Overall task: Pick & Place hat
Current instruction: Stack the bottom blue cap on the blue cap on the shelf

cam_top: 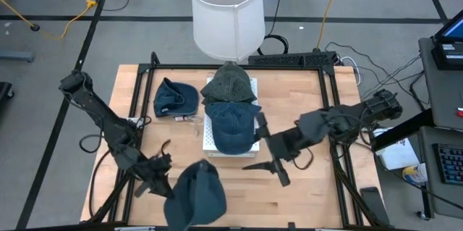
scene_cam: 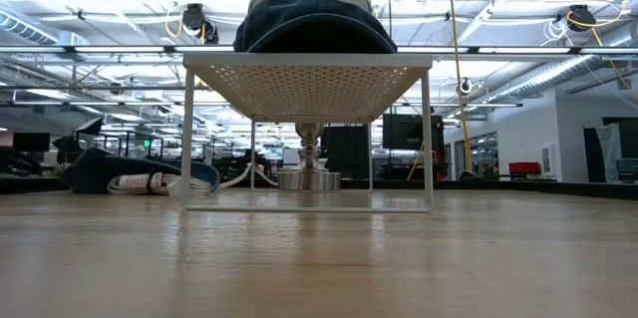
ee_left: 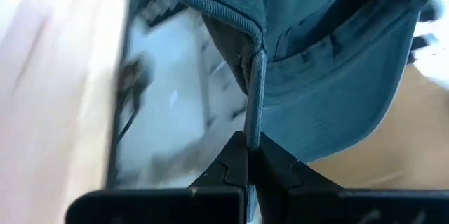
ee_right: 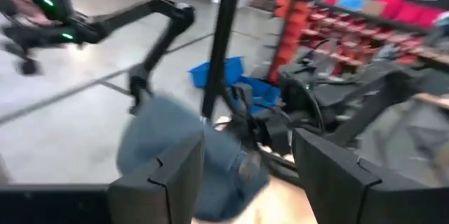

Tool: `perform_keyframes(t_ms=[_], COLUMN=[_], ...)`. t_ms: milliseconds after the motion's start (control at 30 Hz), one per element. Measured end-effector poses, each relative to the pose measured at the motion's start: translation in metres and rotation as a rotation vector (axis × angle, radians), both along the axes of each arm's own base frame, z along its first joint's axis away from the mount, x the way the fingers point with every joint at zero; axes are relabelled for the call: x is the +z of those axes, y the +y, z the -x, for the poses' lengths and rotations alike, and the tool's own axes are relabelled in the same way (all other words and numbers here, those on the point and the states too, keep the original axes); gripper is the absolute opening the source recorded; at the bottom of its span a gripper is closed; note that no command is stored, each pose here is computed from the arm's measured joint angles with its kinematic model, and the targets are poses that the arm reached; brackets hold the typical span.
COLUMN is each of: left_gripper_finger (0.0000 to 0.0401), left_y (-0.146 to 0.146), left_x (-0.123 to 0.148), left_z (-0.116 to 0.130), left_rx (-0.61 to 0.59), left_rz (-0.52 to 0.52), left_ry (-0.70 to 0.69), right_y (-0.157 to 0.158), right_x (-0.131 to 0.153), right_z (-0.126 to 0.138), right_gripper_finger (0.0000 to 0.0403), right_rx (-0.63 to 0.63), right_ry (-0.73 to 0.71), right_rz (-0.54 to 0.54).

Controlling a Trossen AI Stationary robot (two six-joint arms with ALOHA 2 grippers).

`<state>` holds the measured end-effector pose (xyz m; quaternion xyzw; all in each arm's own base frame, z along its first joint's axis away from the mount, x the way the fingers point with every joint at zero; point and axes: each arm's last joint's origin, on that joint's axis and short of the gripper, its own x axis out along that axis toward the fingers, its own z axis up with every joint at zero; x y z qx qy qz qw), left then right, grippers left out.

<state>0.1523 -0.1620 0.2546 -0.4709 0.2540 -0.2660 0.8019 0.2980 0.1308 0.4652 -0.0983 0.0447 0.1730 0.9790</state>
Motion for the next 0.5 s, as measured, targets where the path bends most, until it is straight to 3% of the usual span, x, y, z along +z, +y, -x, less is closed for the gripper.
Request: perform_keyframes(t_ms=[267,500], left_gripper_finger=[0.0006,0.0006], left_y=[0.006,0.014], left_x=[0.036,0.042], left_z=[-0.004,-0.01], left_rx=[0.123,0.184], left_rz=[0.164,0.261], left_ry=[-0.342,-0.355], right_y=[0.014,0.018], right_x=[0.002,0.007], right_z=[0.013,0.015], right_gripper_finger=[0.0208,0.0208], right_rx=[-0.297,-0.29], right_ry=[-0.055,-0.098], right_rz=[0.207,0.184])
